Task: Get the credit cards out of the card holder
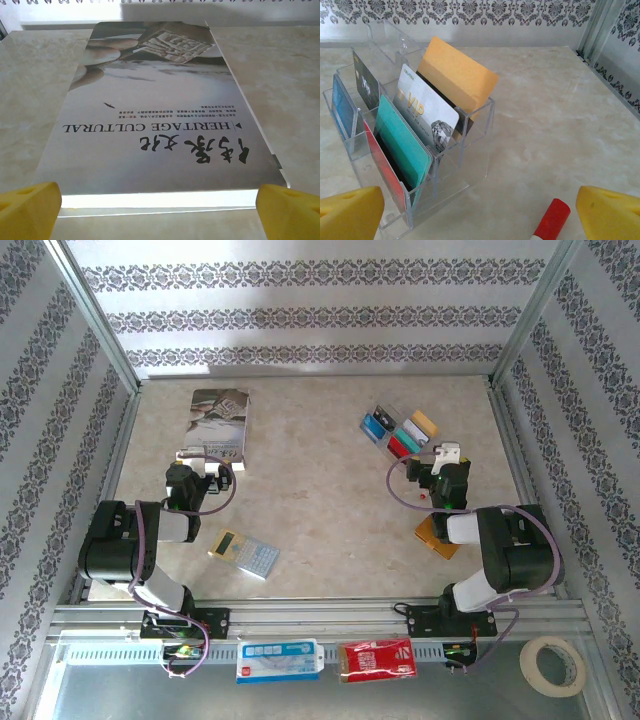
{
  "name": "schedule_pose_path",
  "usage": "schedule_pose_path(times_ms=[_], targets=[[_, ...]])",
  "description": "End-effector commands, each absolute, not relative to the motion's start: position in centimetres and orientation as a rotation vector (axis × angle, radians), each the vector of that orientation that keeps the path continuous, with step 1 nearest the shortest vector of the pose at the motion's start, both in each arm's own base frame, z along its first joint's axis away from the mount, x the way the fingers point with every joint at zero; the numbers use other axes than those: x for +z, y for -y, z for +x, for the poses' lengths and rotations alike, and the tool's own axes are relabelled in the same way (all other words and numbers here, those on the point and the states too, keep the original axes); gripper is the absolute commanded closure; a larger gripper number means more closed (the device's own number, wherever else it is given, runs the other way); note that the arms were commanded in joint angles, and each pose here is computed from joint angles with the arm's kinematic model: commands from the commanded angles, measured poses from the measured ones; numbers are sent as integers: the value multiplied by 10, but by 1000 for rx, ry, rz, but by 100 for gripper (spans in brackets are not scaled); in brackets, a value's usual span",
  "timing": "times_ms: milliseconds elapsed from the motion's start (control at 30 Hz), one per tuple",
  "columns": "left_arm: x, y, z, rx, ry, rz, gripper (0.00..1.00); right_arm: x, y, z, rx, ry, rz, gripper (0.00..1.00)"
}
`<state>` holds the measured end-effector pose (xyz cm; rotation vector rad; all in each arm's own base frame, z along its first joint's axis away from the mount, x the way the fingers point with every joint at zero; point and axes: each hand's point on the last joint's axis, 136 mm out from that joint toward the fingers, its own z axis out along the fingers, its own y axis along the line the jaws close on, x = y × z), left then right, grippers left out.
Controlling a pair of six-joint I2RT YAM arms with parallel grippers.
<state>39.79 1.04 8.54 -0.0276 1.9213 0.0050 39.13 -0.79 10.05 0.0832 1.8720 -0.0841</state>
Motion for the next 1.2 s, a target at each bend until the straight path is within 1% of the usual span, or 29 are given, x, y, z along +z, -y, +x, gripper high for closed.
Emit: schedule_pose_path(times_ms=[0,1167], targets=[[86,-4,401,-7,-1921,3,0,108,8,397,-59,-1848,94,2],[88,-10,400,20,-1909,-30,0,108,8,397,-56,-1847,91,2]])
